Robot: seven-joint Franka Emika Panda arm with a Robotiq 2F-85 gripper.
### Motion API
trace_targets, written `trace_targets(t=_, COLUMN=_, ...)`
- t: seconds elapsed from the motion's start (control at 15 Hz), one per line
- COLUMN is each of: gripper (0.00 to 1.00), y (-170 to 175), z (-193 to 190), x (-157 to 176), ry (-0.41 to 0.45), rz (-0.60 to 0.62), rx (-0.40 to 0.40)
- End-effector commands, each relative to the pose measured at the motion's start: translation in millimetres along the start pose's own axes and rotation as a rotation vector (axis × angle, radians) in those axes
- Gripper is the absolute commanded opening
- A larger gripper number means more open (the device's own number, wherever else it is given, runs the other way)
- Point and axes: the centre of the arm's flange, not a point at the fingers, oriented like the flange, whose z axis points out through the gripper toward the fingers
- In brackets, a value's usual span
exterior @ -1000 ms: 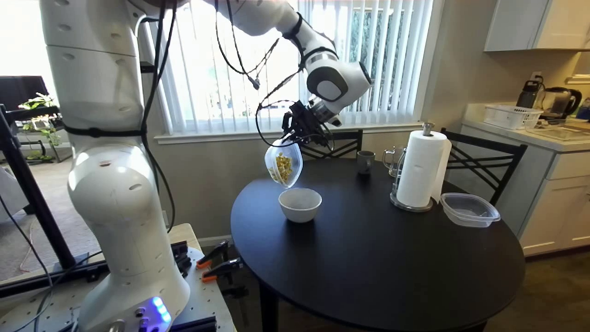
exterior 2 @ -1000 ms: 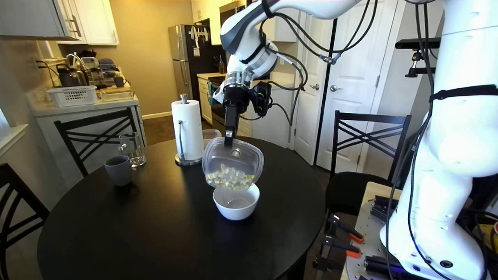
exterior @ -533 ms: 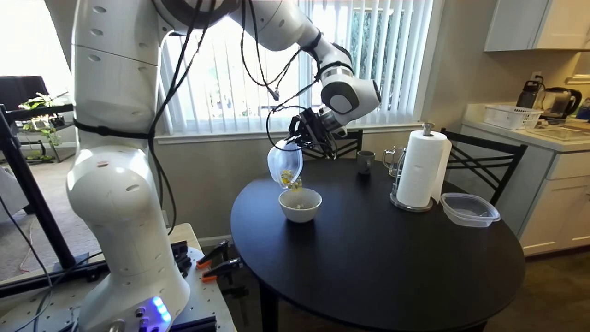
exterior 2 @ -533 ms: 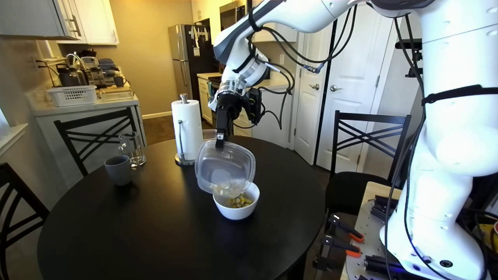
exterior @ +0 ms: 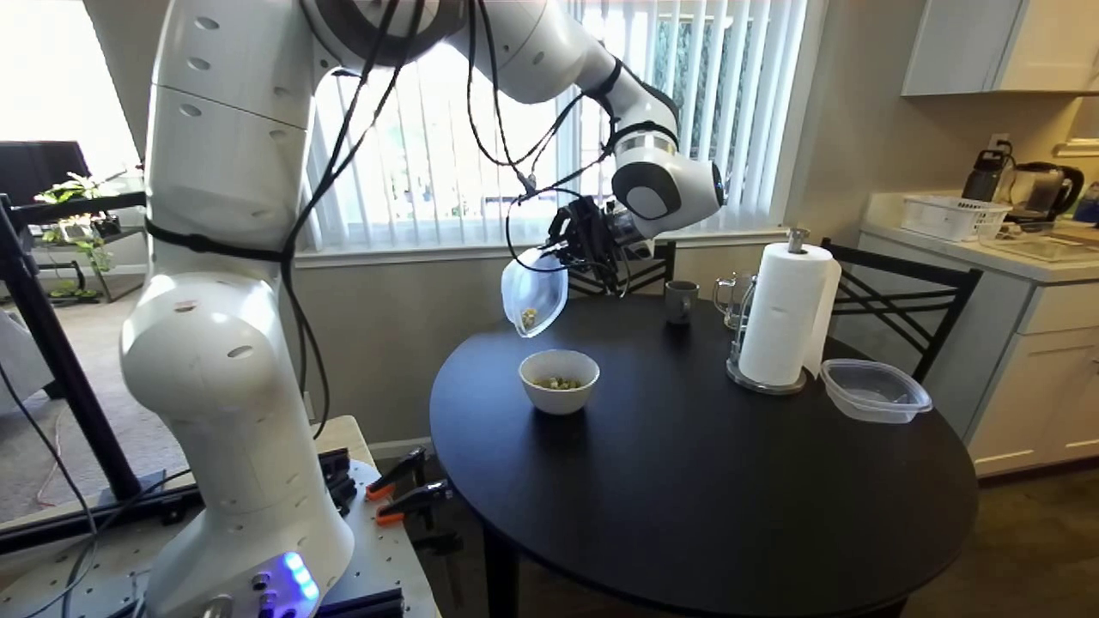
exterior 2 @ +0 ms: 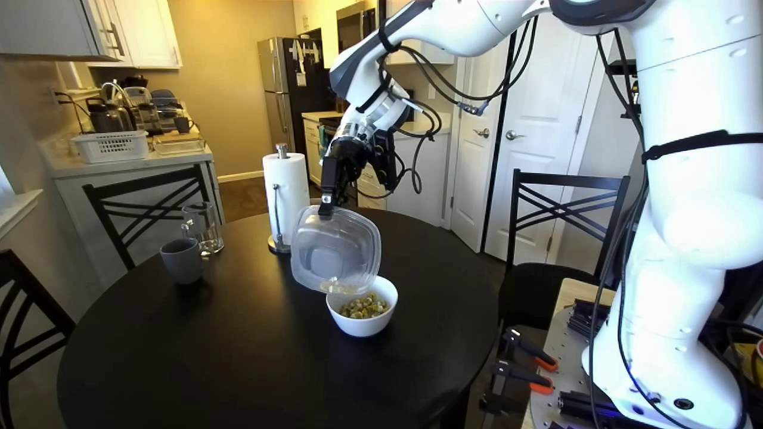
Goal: Pour the contents in the container into the bowl
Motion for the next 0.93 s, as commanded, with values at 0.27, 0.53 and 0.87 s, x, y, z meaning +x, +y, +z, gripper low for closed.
trace_targets(t=0.27, gripper=0.04, y=8, z=-22, x=3, ry=0.111, rz=0.135, rx=0.109)
trace_targets(t=0.53, gripper=0.04, y=23, z=-31, x=-4, ry=0.127, rz=0.146, rx=0.196)
trace_targets(t=0.87, gripper=0.04, y=38, z=-38, x=-9, ry=0.166, rz=0.177, rx=0.229)
